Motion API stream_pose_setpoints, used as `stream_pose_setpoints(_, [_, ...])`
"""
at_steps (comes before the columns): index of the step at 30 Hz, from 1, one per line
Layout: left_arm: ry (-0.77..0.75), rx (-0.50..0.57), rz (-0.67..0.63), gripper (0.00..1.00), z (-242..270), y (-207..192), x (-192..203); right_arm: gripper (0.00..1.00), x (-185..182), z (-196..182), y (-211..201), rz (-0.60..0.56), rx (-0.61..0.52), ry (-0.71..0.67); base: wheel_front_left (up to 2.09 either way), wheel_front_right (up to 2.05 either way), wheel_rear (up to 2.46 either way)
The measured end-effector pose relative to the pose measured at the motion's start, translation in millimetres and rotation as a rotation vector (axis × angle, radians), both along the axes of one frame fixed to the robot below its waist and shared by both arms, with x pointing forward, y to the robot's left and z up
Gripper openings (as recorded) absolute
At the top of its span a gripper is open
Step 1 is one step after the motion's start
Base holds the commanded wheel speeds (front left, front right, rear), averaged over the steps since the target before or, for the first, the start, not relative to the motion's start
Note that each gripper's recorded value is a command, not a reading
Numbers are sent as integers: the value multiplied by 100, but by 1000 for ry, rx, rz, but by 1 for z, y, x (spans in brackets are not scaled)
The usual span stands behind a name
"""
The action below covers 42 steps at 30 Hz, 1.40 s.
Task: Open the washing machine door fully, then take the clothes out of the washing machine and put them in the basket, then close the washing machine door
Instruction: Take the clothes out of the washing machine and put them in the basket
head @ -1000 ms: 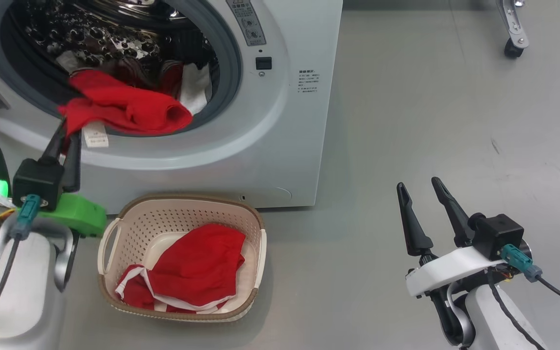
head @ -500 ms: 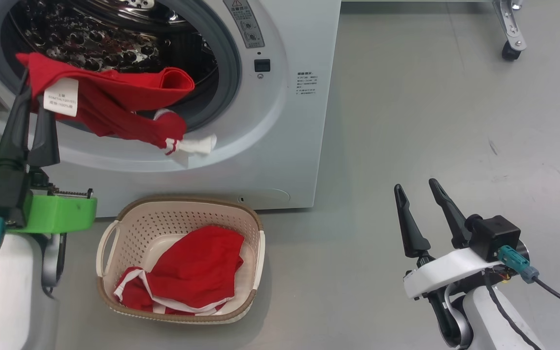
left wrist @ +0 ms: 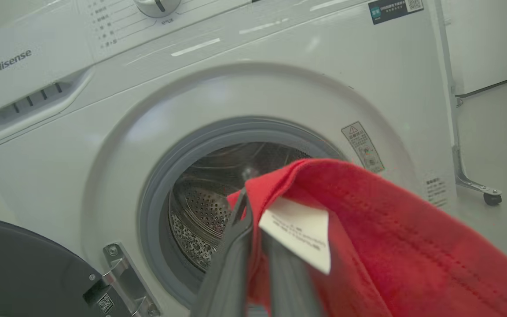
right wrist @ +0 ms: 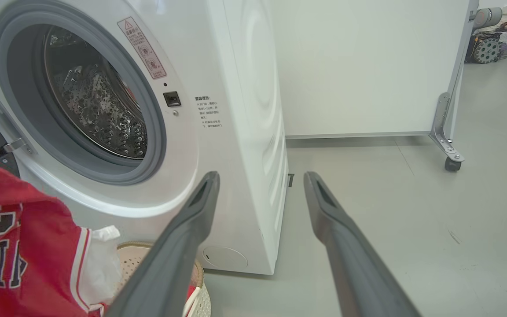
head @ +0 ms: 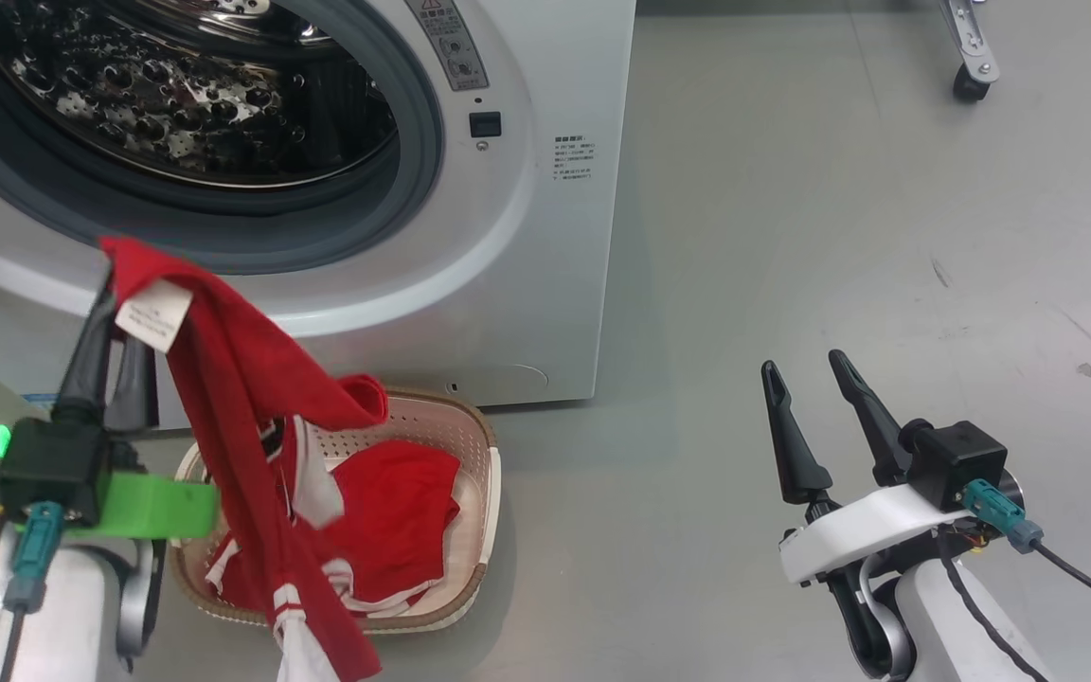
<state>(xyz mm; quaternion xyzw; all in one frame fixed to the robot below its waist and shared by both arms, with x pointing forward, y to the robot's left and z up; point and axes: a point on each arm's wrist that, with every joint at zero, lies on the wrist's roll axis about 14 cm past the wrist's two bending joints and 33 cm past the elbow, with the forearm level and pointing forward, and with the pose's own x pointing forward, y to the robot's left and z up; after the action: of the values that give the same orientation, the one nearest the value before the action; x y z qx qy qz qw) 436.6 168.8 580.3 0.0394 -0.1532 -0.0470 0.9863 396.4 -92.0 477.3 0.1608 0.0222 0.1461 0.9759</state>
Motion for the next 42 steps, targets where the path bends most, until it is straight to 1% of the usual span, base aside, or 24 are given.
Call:
stream_pose_setpoints(3, [91,2,-10,0,-31,-2,-5,100,-1,-2,1,4,-1,5,0,0,0])
stream_pose_setpoints(7, [171,-13,-15,0,-57,-2,-6,100,-1,-5,1,3,0,15,0,0,0])
stream_pose_setpoints(14, [228,-13,-35,0,-78,-8,-1,100,2,-12,-3,-9,0,33,0,0,0])
stream_pose_setpoints(20, [311,-8,-63,0,-108,-16,3,100,7,-21,-8,-22,-2,54,0,0,0])
stream_pose_setpoints(26, [448,13,-101,0,-150,-27,7,100,14,-27,-13,-34,-5,66,0,0,0])
stream_pose_setpoints(35, [590,60,-182,0,-199,-51,24,100,24,-43,-26,-70,-15,102,0,0,0])
stream_pose_setpoints(42, [771,65,-156,0,-255,-46,28,100,31,-57,-43,-116,-32,134,0,0,0])
